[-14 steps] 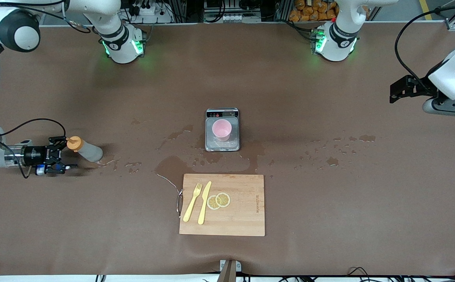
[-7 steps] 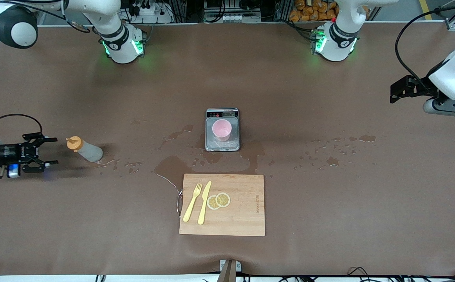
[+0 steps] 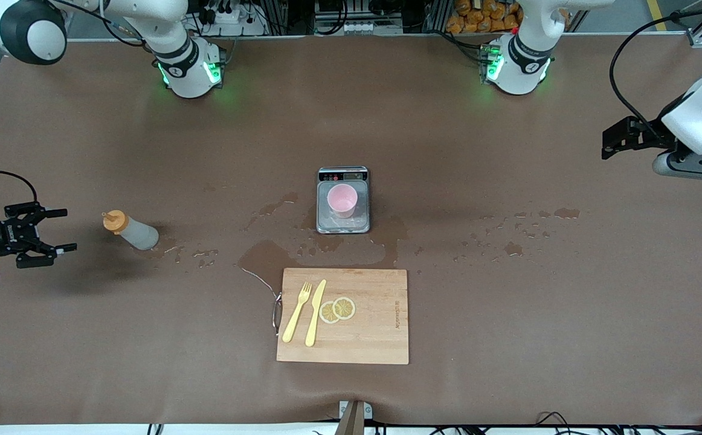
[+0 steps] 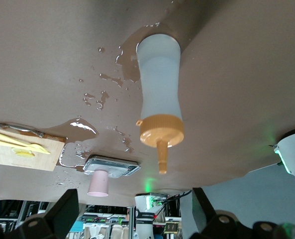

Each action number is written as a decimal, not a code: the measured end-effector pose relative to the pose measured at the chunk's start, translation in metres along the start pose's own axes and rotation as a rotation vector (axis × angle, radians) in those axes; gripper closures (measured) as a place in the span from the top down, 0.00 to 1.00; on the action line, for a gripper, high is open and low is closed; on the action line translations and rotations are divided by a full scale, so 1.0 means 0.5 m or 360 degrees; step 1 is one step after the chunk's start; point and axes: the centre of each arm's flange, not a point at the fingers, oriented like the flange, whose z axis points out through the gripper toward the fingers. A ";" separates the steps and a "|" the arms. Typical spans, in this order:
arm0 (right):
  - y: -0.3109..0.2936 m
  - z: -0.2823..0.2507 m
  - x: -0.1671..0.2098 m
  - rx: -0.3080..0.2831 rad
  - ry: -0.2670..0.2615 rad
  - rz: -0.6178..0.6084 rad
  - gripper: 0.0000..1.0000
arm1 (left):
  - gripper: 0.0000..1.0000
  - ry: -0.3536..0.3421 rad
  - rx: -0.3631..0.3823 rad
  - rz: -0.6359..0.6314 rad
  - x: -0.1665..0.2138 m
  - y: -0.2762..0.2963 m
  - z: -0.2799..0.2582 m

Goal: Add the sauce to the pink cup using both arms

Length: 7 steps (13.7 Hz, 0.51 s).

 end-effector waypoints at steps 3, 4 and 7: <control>0.004 -0.026 -0.039 -0.0003 0.0028 -0.0023 1.00 | 1.00 -0.0001 0.0000 0.0000 0.000 0.000 0.000; 0.002 -0.031 -0.052 -0.0008 0.0031 -0.0032 1.00 | 1.00 -0.0001 0.0000 0.0000 0.000 0.000 0.000; -0.004 -0.037 -0.081 -0.0024 0.0038 -0.0056 1.00 | 1.00 -0.0001 0.0000 0.0004 0.000 0.002 0.000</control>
